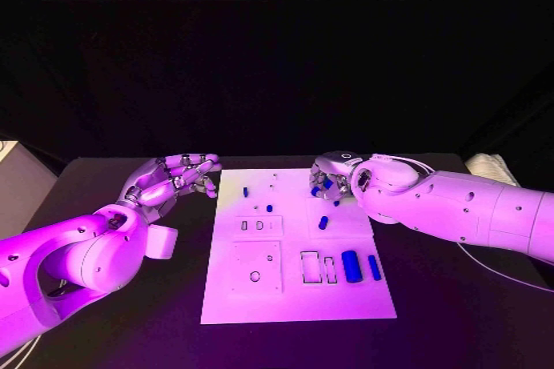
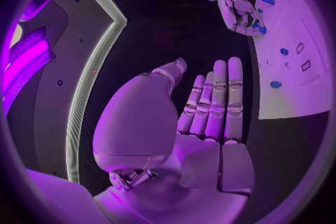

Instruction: Assemble the parts on the task board

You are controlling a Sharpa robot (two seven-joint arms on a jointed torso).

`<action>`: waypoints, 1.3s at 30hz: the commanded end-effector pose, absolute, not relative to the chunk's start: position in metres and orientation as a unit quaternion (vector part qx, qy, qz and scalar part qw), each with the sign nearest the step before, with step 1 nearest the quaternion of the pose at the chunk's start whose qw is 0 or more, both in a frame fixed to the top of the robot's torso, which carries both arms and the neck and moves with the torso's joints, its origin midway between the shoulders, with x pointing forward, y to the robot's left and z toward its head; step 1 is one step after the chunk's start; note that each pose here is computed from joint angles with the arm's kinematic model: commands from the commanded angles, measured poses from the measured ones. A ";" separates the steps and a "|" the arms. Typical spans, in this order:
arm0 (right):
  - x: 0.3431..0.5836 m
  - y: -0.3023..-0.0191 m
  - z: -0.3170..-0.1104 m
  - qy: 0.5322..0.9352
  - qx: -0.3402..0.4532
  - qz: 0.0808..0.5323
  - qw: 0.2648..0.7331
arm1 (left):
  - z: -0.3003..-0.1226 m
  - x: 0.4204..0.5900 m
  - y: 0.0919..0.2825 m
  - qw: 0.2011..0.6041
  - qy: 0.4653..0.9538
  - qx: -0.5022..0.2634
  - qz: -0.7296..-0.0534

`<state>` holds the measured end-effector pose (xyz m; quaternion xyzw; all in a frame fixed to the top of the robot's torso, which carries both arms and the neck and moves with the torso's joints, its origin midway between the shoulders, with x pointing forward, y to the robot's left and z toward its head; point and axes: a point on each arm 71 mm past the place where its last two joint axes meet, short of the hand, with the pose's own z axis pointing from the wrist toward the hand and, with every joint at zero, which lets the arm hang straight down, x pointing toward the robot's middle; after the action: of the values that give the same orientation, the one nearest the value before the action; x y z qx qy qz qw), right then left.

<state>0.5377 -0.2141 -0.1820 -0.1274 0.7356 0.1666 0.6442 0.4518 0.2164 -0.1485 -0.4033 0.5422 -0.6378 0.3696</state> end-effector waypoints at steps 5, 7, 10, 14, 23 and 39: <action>0.537 -0.211 -0.175 0.703 -0.118 0.165 0.682 | -0.147 0.452 0.215 0.363 0.544 -0.398 -0.644; 0.536 -0.209 -0.173 0.696 -0.116 0.167 0.688 | -0.147 0.452 0.215 0.363 0.544 -0.398 -0.644; 0.536 -0.206 -0.168 0.688 -0.114 0.170 0.696 | -0.147 0.452 0.215 0.363 0.544 -0.398 -0.643; 0.537 -0.199 -0.162 0.677 -0.113 0.174 0.706 | -0.147 0.452 0.215 0.362 0.544 -0.398 -0.644; 0.544 -0.175 -0.155 0.657 -0.114 0.185 0.722 | -0.147 0.452 0.213 0.360 0.544 -0.397 -0.645; 0.563 -0.148 -0.161 0.654 -0.115 0.183 0.725 | -0.147 0.451 0.211 0.357 0.545 -0.396 -0.647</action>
<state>0.5616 -0.1475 -0.1613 -0.1136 0.6590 0.1847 0.7202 0.4522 0.2134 -0.1489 -0.4023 0.5450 -0.6391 0.3641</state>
